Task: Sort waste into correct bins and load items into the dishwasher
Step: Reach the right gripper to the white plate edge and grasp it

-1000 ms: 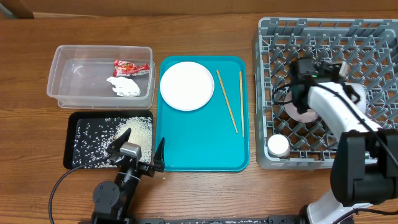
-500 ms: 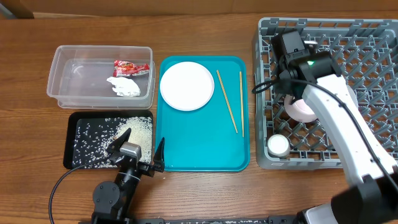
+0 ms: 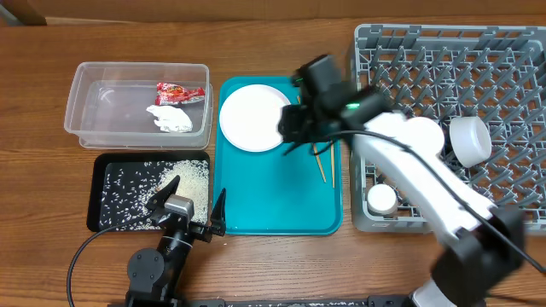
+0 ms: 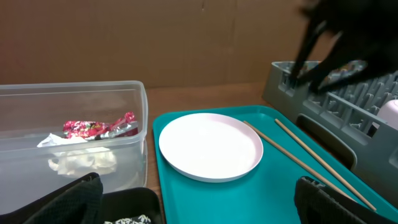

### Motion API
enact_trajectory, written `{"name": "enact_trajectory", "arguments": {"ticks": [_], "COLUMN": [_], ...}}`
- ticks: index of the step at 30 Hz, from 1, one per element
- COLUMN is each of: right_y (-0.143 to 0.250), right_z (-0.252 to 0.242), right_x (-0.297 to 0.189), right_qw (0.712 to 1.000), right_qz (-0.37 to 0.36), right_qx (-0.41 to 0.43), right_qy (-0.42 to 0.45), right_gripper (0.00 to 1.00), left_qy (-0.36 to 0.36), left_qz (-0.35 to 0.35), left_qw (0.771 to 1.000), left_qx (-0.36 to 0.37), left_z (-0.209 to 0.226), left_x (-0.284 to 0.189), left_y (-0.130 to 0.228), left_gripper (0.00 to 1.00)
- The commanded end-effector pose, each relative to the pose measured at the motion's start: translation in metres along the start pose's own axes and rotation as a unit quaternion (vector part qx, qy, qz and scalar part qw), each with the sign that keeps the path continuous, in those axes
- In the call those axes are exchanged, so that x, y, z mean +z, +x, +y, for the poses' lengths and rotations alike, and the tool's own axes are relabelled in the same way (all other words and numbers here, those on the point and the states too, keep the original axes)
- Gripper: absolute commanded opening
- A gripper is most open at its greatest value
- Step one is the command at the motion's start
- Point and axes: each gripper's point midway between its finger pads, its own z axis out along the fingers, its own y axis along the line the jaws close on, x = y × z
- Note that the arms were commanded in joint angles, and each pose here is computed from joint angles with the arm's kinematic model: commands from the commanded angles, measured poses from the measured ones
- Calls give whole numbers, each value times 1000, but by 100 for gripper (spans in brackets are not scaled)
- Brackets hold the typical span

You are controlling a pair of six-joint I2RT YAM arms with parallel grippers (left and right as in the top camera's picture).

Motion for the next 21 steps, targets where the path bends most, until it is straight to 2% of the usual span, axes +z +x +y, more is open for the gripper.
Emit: {"name": "enact_trajectory", "arguments": {"ticks": [1, 3, 6, 11, 13, 14, 15, 17, 21], "right_y": [-4, -6, -9, -7, -3, -1, 1, 5, 7], "right_z": [-36, -48, -56, -65, -67, -68, -69, -71, -72], "right_x": [45, 65, 96, 134, 143, 144, 144, 141, 123], "right_qw": [994, 989, 988, 989, 989, 988, 988, 987, 985], "right_qz": [-17, -22, -21, -12, -2, 1, 5, 13, 18], "right_qx": [46, 70, 78, 82, 83, 83, 84, 85, 90], "right_qy": [103, 128, 129, 125, 125, 127, 129, 134, 143], "right_gripper": [47, 47, 52, 52, 46, 38, 22, 5, 4], "left_qy": [3, 3, 3, 3, 3, 3, 3, 3, 3], "left_qz": [-4, -4, -4, -4, -4, -4, -4, -4, -4], "left_qw": [1000, 1000, 1000, 1000, 1000, 1000, 1000, 1000, 1000], "left_qx": [5, 5, 5, 5, 5, 5, 5, 5, 5], "left_z": [0, 0, 0, 0, 0, 0, 0, 0, 0], "left_x": [0, 0, 0, 0, 0, 0, 0, 0, 0], "left_y": [-1, -1, -1, -1, -1, -1, -1, -1, -1], "left_gripper": [100, 100, 100, 100, 100, 100, 100, 100, 100]}}
